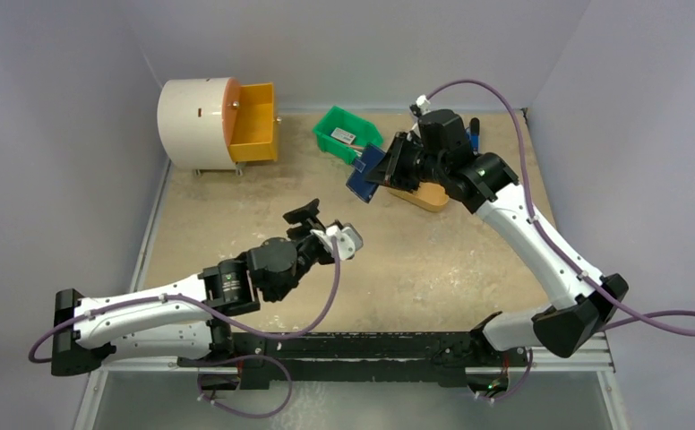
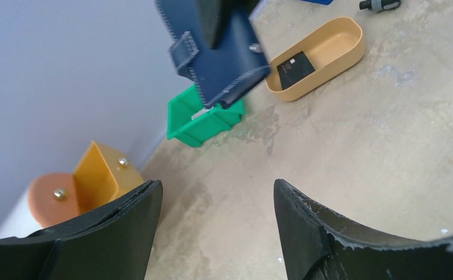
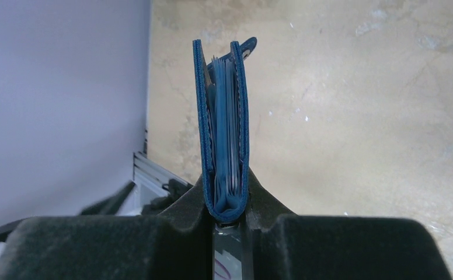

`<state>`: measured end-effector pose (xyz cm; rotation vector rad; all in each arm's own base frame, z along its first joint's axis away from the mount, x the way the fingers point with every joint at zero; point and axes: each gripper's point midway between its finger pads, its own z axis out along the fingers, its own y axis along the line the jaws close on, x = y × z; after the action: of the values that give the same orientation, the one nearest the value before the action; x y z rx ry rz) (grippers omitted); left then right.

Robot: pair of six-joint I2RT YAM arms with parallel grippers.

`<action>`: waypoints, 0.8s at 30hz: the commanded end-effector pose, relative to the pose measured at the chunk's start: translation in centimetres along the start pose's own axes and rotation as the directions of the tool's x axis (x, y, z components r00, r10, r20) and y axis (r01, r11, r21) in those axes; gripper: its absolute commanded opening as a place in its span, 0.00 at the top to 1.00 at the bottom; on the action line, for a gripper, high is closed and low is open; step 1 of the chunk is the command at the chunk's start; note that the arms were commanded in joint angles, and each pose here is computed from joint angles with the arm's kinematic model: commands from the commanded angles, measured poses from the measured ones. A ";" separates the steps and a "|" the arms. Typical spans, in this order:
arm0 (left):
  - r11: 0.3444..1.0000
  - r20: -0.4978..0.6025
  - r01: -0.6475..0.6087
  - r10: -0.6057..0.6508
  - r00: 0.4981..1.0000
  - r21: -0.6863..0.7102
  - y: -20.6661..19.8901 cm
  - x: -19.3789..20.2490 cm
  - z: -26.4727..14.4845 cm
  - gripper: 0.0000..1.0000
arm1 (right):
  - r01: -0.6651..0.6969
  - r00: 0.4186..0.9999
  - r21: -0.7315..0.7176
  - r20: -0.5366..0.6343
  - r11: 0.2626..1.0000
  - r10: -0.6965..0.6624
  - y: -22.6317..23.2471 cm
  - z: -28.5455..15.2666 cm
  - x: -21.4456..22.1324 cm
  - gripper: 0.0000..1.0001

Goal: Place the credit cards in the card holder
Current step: Close the card holder at the center of the board.

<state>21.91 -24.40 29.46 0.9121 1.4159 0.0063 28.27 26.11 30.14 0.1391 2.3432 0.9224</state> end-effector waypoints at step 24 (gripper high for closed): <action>0.848 0.068 -0.256 0.322 0.944 -0.464 0.0 -3.0 1.2 0.35 | -0.130 0.985 -0.194 0.086 0.972 0.149 4.4 -1.8 -2.6 1.00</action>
<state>22.21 -27.84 28.01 0.8869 1.0725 0.4787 29.43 27.51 31.73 0.2991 2.2785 1.0690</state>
